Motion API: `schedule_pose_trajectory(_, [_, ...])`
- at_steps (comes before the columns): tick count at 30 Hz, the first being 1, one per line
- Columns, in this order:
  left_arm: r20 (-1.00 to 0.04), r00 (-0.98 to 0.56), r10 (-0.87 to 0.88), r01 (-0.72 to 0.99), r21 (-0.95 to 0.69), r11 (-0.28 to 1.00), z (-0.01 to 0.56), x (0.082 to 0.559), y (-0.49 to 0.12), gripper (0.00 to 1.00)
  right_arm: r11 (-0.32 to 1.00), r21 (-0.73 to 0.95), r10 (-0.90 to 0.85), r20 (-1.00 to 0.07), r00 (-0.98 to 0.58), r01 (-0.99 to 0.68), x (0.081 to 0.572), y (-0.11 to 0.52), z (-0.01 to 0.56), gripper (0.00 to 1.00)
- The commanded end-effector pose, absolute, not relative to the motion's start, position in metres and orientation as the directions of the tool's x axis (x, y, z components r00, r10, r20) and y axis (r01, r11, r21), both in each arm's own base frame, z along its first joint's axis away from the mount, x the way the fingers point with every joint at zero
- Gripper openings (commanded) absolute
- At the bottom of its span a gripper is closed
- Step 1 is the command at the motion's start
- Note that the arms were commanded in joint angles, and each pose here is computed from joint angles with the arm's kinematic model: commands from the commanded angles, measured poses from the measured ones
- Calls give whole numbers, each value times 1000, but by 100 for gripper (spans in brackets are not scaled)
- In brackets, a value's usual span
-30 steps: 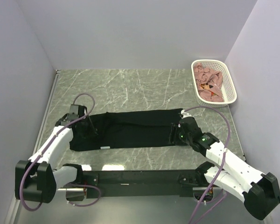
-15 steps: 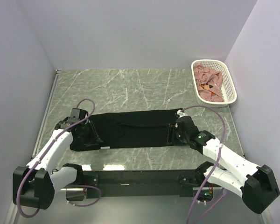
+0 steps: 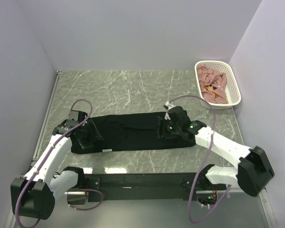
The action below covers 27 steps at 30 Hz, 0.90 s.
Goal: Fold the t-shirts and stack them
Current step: Fold the tshirt
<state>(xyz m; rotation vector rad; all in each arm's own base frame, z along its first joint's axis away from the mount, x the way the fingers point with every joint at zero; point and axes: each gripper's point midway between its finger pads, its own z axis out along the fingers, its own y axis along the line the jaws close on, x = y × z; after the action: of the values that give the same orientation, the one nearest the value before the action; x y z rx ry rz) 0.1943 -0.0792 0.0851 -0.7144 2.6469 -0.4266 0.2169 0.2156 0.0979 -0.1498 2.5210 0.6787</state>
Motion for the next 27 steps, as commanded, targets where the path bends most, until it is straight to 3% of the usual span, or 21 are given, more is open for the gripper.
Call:
schedule_pose_trajectory(1, [-327,-732,-598,-451,-425,785,96,226,-77,62,765,526,-13,-564,-826,-371,230,270,128,61])
schedule_pose_trajectory(5, [-307,-740,-598,-409,-499,764,99,238,-93,53,693,580,-31,-569,-822,-428,242,317,140,57])
schedule_pose_trajectory(10, [-254,-790,-558,-382,-507,772,89,237,-106,44,652,640,-61,-490,-869,-406,251,361,112,52])
schedule_pose_trajectory(17, [-102,-793,-601,-489,-484,726,38,198,-115,37,646,659,-121,-408,-905,-384,254,401,69,51])
schedule_pose_trajectory(21, [-92,-752,-653,-540,-484,689,36,194,-114,27,647,665,-126,-389,-913,-373,254,409,51,50])
schedule_pose_trajectory(24, [-127,-726,-676,-555,-472,685,42,194,-106,25,637,677,-139,-369,-919,-368,251,413,44,43])
schedule_pose_trajectory(27, [-160,-711,-684,-557,-465,688,50,197,-101,24,615,692,-148,-369,-917,-378,245,417,50,29])
